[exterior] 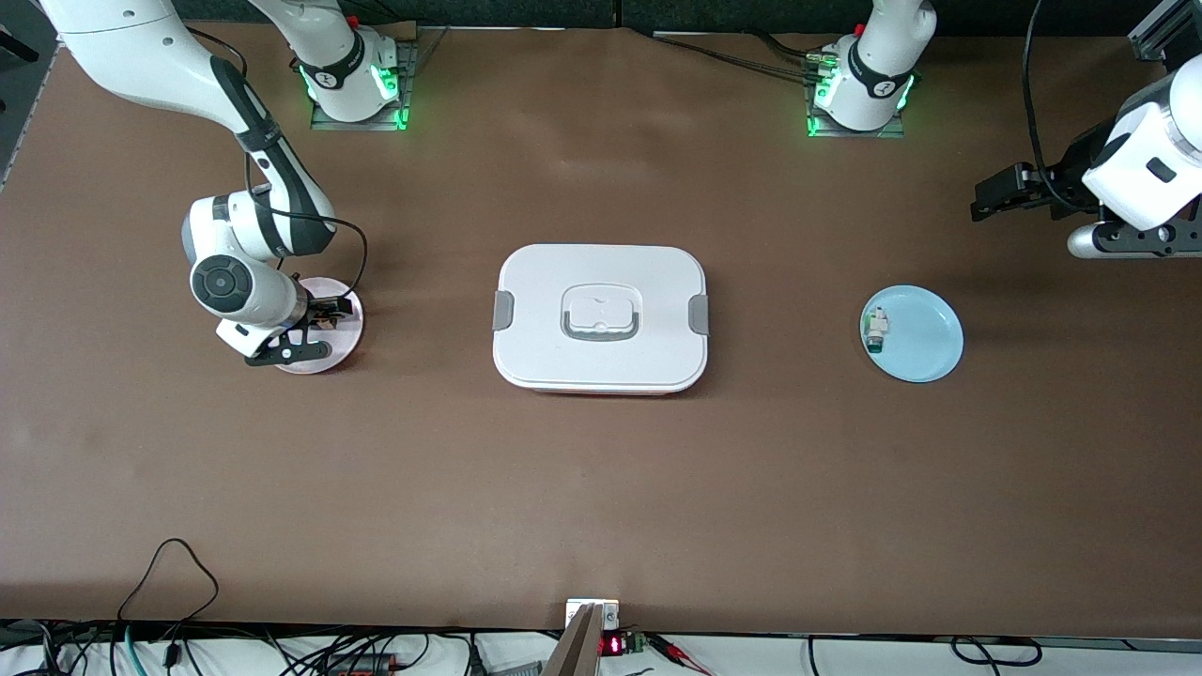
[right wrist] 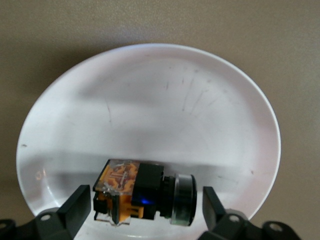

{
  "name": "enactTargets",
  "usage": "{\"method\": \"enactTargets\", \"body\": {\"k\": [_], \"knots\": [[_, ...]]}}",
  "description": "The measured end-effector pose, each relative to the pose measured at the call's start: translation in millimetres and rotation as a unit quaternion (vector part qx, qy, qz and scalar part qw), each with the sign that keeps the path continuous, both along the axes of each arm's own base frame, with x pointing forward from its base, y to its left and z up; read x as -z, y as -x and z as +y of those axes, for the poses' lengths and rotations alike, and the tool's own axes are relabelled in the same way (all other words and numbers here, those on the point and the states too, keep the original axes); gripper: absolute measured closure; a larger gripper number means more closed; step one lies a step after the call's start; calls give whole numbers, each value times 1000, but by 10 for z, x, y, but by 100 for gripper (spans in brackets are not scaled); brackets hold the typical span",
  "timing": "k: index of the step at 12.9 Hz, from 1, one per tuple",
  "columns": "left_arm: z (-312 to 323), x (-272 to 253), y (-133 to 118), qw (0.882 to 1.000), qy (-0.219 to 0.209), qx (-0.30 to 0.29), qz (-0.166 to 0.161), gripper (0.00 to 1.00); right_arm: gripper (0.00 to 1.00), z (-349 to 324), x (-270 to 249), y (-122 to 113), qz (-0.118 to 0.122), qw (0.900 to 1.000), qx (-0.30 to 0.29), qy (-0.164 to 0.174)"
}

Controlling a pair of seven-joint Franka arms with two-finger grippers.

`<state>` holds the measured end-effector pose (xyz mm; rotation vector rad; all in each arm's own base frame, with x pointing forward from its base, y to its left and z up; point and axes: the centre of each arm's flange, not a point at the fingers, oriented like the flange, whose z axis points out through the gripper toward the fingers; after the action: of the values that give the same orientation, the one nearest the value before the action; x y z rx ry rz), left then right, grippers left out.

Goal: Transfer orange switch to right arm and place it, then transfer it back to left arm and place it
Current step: 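Close the right gripper on the orange-and-black switch, then lift the switch with the right gripper and carry it over the box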

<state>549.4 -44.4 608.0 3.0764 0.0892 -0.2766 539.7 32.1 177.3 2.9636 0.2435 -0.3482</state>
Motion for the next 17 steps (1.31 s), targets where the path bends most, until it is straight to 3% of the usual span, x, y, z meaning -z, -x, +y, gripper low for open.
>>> {"method": "enactTargets", "body": {"k": [1,3,9,13,17], "knots": [[0,3,-2,1000,0,0,0,0,5,-32,0,-2,0,1000,1,0],[1,9,-5,1000,0,0,1,0,28,-112,-5,-16,-1,1000,-9,-4],[1,17,-8,1000,0,-1,2,0,28,-141,-91,-86,-11,999,-45,-14],[1,19,-10,1000,0,-1,2,0,28,105,-606,-230,-56,996,-68,-17],[1,22,-11,1000,0,-1,2,0,28,634,-1569,-327,-94,990,-103,-13]]}}
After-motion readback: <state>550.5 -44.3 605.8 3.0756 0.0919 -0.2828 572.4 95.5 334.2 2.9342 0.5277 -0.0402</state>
